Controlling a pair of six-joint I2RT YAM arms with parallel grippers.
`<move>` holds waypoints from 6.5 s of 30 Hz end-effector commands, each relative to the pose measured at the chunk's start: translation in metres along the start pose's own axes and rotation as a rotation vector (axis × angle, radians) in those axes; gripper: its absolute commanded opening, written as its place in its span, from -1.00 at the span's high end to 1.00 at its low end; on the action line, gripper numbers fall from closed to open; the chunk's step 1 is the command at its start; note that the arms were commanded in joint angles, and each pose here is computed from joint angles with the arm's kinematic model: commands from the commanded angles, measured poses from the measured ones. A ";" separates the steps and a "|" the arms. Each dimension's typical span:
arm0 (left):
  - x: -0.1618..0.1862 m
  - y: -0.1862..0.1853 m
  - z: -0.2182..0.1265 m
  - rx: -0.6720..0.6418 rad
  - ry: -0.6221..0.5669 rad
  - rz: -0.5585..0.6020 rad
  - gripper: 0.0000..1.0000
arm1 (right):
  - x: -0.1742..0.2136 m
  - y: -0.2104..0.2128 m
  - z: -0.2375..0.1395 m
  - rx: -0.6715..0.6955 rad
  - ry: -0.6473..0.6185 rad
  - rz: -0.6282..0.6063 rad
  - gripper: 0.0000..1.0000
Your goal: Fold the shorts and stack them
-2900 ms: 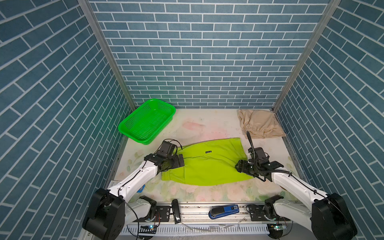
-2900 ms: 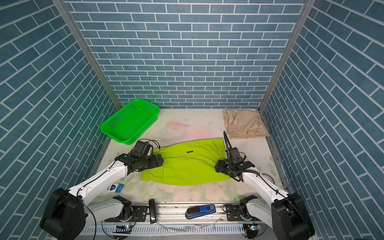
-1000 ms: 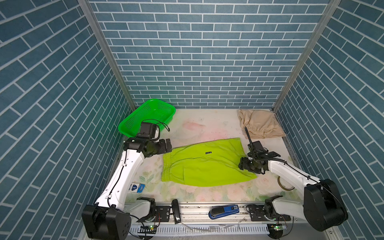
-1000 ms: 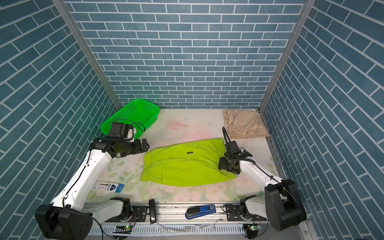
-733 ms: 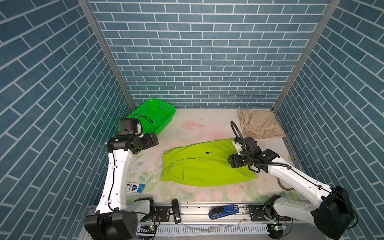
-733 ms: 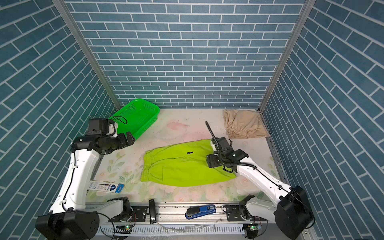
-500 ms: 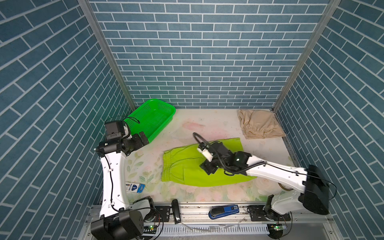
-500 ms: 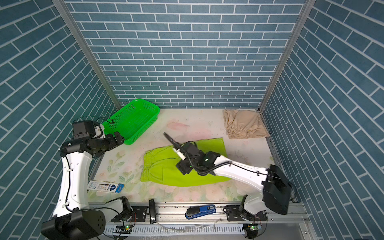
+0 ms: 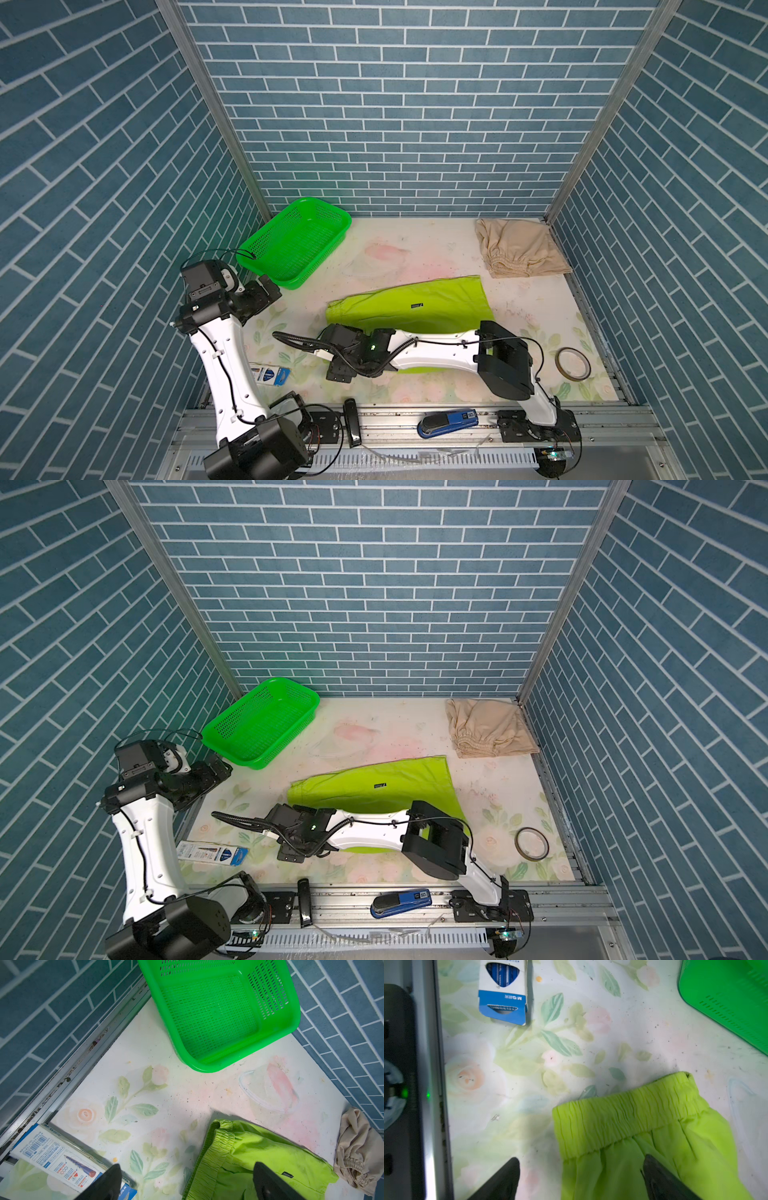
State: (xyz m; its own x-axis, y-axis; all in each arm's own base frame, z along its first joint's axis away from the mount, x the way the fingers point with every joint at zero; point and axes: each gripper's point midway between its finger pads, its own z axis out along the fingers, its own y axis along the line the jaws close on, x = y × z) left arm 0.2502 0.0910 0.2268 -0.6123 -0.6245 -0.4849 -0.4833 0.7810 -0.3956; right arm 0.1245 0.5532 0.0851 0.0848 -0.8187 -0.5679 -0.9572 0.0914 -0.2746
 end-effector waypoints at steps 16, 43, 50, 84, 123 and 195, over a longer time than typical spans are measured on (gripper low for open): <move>-0.006 -0.001 0.007 0.083 0.026 -0.045 -0.99 | 0.045 -0.002 0.058 0.046 0.287 -0.254 -0.69; 0.044 -0.028 0.037 0.319 0.233 -0.216 -0.99 | -0.025 -0.073 -0.039 0.110 -0.457 0.297 1.00; 0.088 -0.043 0.072 0.410 0.331 -0.328 -0.99 | -0.025 -0.073 -0.037 0.117 -0.476 0.275 1.00; 0.159 -0.098 0.148 0.473 0.484 -0.247 0.30 | -0.029 -0.064 -0.022 0.145 -0.455 0.196 1.00; 0.086 -0.156 0.066 0.097 0.502 0.319 1.00 | 0.245 -0.024 -0.115 -0.039 0.106 0.666 0.49; 0.198 -0.144 0.078 0.054 0.389 0.551 -0.99 | 0.256 -0.069 -0.196 0.107 0.047 1.174 -0.40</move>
State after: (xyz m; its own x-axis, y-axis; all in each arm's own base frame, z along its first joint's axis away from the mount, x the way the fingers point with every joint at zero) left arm 0.2409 -0.1513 0.1310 -0.9586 -0.0111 -0.2845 0.0396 0.9844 -0.1717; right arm 0.1572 0.2421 0.1085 -0.7602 -0.3934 -0.5171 -0.5655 0.7925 0.2284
